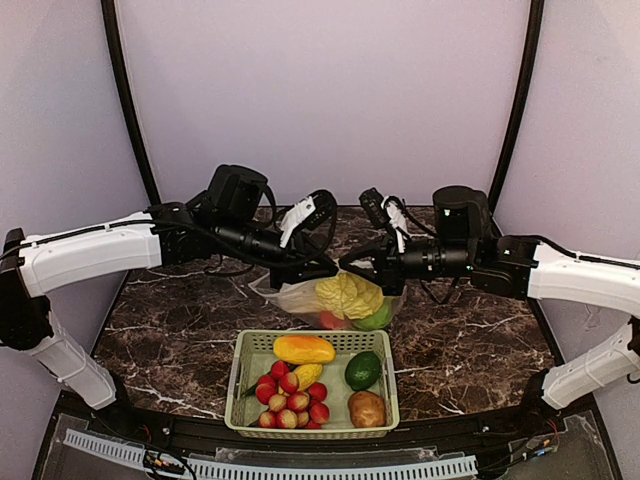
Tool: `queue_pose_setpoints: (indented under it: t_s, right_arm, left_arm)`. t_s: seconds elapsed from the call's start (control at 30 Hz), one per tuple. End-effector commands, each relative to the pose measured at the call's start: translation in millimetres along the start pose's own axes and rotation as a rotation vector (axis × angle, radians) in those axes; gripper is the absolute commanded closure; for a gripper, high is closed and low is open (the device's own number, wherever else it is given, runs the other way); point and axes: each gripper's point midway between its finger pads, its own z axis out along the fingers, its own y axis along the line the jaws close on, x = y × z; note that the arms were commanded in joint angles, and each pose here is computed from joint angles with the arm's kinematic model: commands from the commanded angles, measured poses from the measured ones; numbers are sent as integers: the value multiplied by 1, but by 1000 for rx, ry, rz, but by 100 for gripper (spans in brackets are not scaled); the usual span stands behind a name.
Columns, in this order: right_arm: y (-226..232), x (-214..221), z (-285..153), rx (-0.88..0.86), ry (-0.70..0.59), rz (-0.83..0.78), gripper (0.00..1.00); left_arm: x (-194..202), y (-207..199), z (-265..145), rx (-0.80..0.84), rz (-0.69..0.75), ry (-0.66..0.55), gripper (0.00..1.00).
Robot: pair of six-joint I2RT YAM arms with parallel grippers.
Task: Place the food in the zip-top bag and seal the zipper
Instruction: Hold the zipper from the zipper food storage bag, then zip the zipper in the bin.
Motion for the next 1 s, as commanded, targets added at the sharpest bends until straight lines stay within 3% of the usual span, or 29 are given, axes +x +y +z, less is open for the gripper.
queue_pose_setpoints:
  t_s: [0.0,0.13,0.97]
  right_arm:
    - [4,-20,-6,-7,-74,-17,100]
    - [-3,-19,-9,44,-60,-34,100]
    - [-15,-6,-25,137,3,-64,100]
  left_arm:
    - [-8,-4,-1,13,27,-11,95]
    - [-5,-4,-5,3,36,11,99]
    - [23,5,-31,-117,96,187,99]
